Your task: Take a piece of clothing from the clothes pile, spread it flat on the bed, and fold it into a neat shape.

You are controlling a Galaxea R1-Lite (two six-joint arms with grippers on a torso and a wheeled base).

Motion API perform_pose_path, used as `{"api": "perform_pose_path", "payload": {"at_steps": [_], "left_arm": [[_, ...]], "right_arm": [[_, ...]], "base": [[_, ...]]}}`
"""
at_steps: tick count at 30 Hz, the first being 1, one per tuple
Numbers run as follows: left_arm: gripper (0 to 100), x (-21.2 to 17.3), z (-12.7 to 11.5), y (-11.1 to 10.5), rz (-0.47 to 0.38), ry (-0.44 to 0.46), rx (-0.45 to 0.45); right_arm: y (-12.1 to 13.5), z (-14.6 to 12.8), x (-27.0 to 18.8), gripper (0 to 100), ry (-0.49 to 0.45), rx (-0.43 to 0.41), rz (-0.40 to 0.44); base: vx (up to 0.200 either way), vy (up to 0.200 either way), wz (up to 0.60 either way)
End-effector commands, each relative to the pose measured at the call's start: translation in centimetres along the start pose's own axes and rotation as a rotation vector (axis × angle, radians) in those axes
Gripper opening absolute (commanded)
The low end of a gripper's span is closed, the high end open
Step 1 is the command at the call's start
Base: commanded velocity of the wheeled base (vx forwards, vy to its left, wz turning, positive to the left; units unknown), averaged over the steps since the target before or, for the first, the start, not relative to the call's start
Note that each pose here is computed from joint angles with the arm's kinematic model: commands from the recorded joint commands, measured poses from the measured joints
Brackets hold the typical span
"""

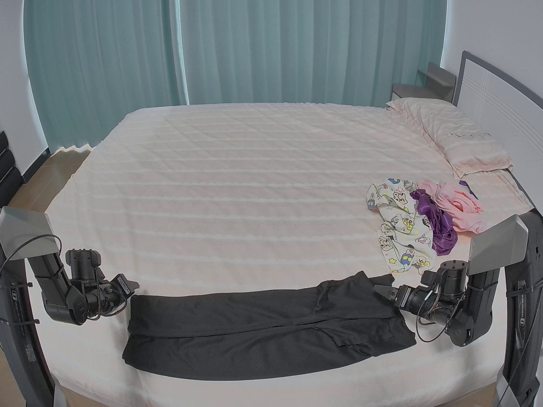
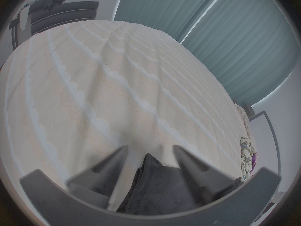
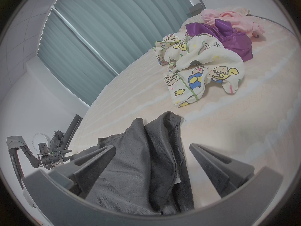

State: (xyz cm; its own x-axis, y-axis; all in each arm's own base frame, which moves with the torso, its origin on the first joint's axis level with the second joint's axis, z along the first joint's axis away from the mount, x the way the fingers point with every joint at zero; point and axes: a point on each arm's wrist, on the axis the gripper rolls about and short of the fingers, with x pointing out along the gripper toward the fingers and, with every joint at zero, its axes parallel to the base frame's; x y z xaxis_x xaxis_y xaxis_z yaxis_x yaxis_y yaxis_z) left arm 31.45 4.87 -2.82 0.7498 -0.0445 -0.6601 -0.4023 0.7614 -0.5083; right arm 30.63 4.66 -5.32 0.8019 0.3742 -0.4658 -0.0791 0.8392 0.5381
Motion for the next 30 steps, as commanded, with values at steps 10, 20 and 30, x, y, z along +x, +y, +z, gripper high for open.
{"api": "perform_pose_path", "payload": {"at_steps": [10, 20, 30], "left_arm": [[100, -4.7, 0.2, 0.6, -0.089, 0.042, -0.104], [100, -8.3, -3.7, 1.8, -0.095, 0.176, -0.169], [100, -9.4, -6.4, 2.2, -0.107, 0.226, -0.082]], "right_arm": [[0.1, 0.1, 0.0, 100, -0.008, -0.003, 0.006], [0.1, 0.7, -0.2, 100, -0.031, -0.003, 0.004], [-0.5, 1.5, -0.2, 100, -0.064, 0.004, -0.004]], "base": [[0.0, 0.0, 0.0], [-0.06, 0.0, 0.0], [-0.2, 0.0, 0.0]]}}
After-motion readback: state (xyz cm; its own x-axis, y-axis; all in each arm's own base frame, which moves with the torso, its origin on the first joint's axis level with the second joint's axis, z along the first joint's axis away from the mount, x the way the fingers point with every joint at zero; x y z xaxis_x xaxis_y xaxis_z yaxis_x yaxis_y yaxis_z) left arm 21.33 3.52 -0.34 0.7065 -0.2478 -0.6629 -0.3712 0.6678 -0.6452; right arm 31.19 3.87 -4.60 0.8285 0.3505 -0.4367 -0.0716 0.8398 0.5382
